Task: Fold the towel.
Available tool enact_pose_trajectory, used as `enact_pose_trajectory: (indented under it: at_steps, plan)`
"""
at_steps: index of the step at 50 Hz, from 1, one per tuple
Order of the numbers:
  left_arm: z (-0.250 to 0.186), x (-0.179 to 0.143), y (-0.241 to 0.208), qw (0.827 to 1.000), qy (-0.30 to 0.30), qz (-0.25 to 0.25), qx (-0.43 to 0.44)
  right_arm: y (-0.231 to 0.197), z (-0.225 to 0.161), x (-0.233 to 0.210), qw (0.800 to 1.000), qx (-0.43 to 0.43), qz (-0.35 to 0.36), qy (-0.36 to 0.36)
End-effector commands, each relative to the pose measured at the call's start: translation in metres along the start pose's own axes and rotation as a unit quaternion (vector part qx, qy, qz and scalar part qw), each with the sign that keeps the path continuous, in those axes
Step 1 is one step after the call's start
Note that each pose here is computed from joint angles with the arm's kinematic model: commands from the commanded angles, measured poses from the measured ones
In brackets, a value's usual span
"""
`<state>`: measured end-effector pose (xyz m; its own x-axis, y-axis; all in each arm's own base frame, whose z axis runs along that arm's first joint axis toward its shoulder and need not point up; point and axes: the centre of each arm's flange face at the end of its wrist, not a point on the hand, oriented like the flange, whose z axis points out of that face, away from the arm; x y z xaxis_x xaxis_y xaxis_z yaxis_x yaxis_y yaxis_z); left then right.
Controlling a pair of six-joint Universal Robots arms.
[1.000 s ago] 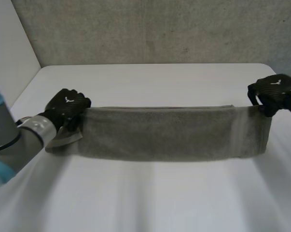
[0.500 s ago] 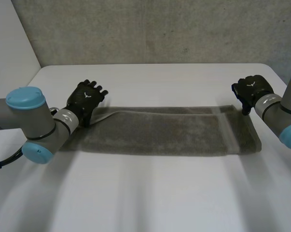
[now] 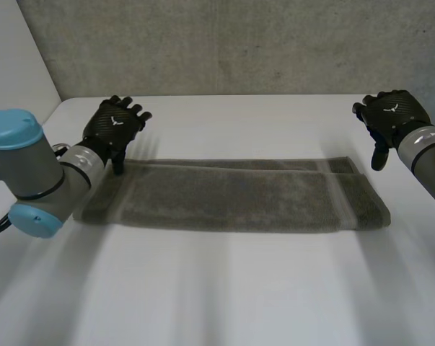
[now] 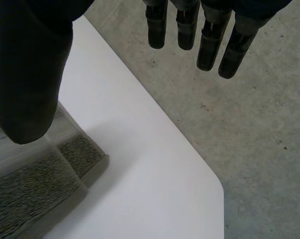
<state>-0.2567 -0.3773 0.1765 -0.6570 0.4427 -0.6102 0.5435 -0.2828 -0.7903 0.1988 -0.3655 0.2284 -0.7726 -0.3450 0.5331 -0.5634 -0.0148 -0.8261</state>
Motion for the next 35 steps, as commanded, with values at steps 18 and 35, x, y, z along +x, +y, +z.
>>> enact_pose_trajectory:
  at_steps: [18, 35]
  plan:
    - [-0.026, 0.001, 0.019, 0.997, 0.009, -0.061, -0.050, 0.035, -0.030, 0.006, 0.986, -0.092, 0.115, -0.073]
    - [-0.040, 0.011, 0.010, 0.988, 0.023, -0.143, -0.049, 0.086, -0.011, -0.019, 0.977, -0.123, 0.142, -0.106]
